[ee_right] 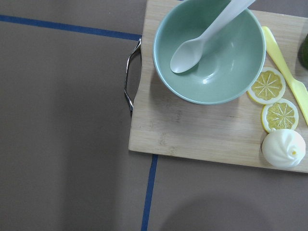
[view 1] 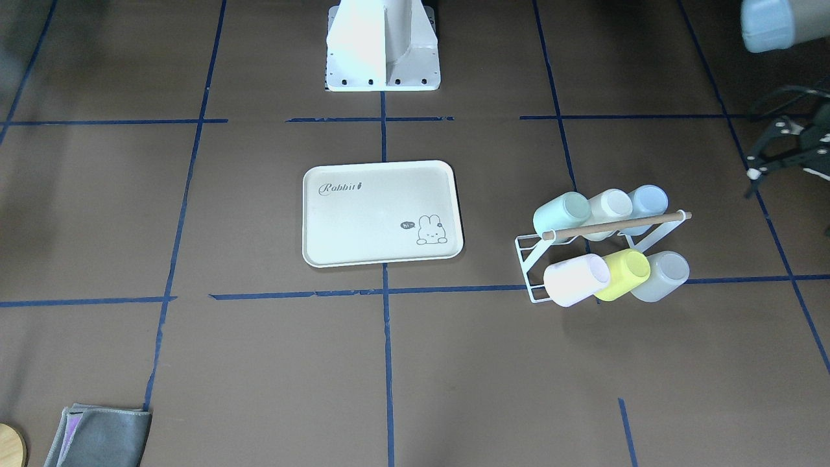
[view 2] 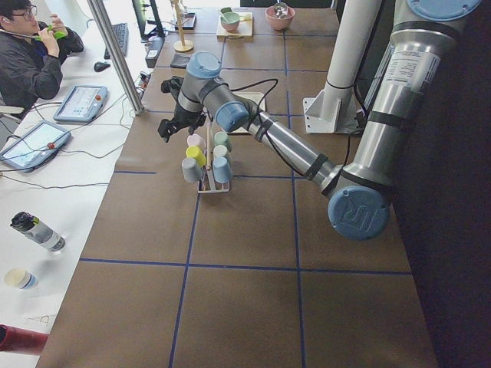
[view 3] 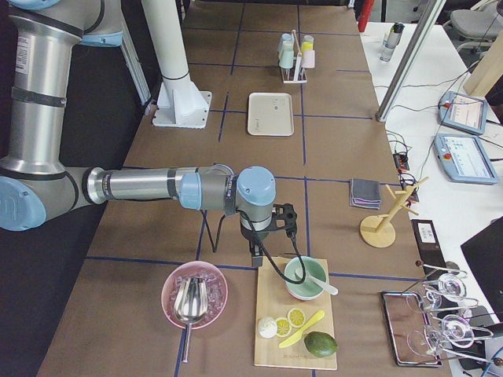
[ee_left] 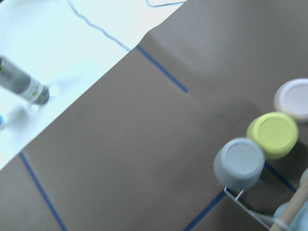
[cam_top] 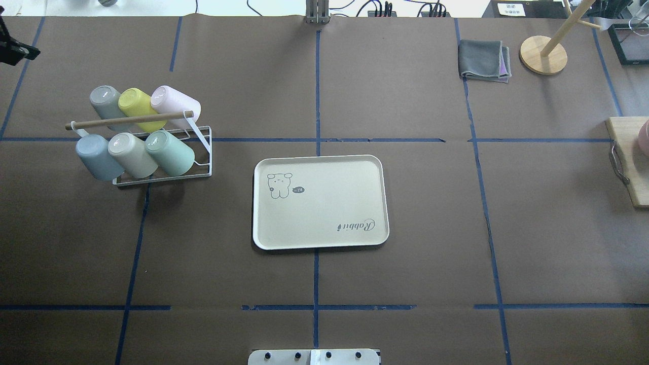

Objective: Pick up and place green cup on tray

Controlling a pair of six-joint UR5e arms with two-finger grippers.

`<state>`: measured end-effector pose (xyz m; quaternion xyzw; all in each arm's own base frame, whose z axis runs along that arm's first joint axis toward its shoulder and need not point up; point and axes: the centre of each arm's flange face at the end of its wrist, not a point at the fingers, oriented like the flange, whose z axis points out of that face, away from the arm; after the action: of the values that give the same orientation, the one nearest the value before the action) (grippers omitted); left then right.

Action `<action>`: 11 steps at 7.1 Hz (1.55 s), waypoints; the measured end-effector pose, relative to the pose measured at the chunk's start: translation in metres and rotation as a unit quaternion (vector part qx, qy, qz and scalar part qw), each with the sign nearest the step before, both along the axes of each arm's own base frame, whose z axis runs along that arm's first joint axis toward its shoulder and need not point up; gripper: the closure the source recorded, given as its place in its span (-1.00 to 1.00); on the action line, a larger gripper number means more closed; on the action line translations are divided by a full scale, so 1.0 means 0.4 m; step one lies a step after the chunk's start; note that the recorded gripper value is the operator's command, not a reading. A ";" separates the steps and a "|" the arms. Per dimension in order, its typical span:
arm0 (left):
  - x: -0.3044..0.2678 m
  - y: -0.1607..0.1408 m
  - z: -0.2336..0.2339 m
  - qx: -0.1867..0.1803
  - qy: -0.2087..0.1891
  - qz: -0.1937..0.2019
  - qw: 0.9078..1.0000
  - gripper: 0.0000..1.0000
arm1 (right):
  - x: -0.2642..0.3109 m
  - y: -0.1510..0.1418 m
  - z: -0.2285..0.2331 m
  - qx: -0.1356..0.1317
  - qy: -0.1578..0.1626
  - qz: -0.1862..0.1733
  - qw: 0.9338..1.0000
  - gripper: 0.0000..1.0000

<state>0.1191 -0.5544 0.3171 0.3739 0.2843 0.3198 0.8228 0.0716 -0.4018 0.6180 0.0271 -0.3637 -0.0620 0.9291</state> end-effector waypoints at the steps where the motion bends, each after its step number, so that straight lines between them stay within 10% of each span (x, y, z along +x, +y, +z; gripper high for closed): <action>1: 0.119 0.036 -0.060 0.020 -0.017 0.025 0.999 -1.00 | 0.000 0.003 0.002 -0.001 0.000 0.000 1.000 -1.00; 4: 0.381 0.152 -0.259 0.083 -0.139 0.092 0.982 -1.00 | 0.000 0.009 0.011 -0.005 0.000 0.000 1.000 -1.00; 6: 0.501 0.231 -0.278 0.137 -0.253 0.132 0.949 -1.00 | 0.000 0.011 0.016 -0.007 0.000 -0.001 1.000 -1.00; 11: 0.669 0.364 -0.239 0.227 -0.508 0.244 0.794 -1.00 | 0.000 0.018 0.028 -0.013 -0.001 -0.001 1.000 -1.00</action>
<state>0.3866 -0.4086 0.2215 0.2518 -0.1736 0.7090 0.6355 0.0714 -0.3945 0.6292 0.0148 -0.3650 -0.0578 0.9291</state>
